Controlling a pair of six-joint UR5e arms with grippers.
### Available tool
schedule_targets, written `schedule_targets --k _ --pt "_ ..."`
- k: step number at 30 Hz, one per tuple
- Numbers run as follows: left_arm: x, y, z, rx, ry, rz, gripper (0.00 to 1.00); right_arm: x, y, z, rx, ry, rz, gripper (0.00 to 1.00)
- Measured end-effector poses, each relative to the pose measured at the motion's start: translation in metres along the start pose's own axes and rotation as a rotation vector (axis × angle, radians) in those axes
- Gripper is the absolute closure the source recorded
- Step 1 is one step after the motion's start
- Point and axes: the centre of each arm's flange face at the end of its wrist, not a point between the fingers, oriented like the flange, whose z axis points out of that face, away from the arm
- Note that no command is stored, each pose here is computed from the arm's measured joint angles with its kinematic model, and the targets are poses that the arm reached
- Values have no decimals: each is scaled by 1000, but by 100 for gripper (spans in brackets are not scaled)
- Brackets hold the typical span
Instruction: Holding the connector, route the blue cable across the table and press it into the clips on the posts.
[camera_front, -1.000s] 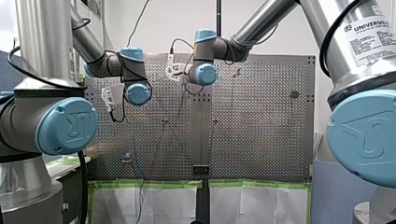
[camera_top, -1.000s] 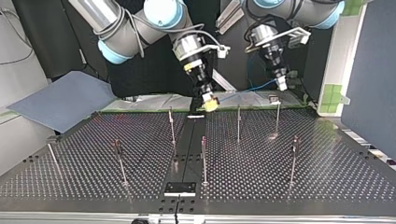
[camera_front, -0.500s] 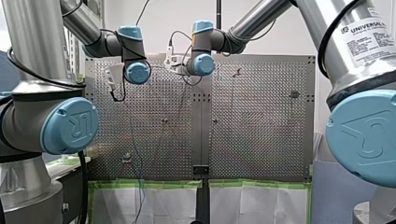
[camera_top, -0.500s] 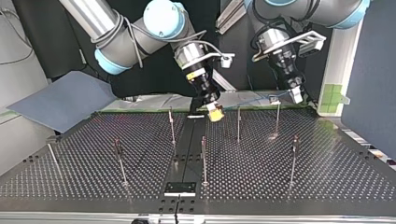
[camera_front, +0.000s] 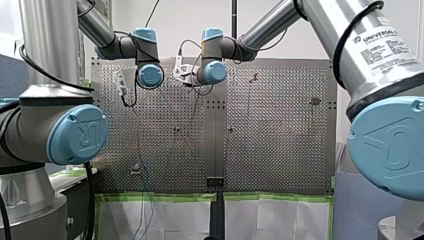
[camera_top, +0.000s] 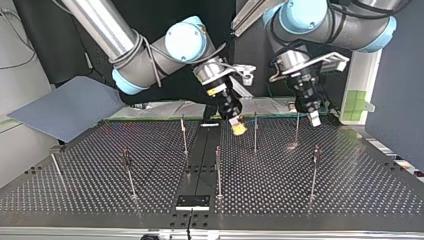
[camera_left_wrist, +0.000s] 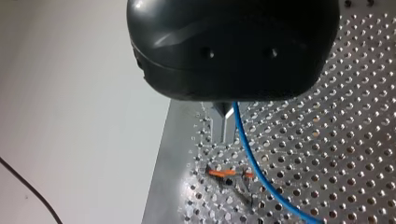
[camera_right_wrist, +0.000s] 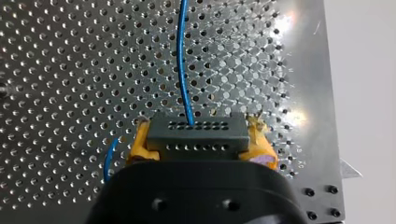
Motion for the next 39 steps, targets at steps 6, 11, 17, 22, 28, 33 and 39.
schedule_targets --k 6,11,17,22,28,33,39 --pt "-1 7 5 -21 29 40 100 -4 3 12 16 -37 14 100" --pt "1 11 8 -10 60 64 100 -9 3 21 27 -69 16 100" --pt "2 15 16 6 75 66 100 2 0 27 44 -84 17 100" --pt "2 18 26 5 74 62 100 17 -4 30 54 -87 17 100" --pt "-3 24 38 -4 61 56 100 36 -9 33 72 -80 18 100" --pt "-5 34 51 -4 52 58 100 56 -11 38 81 -46 21 100" --pt "-10 43 70 -5 38 40 100 75 -13 46 93 -4 21 100"
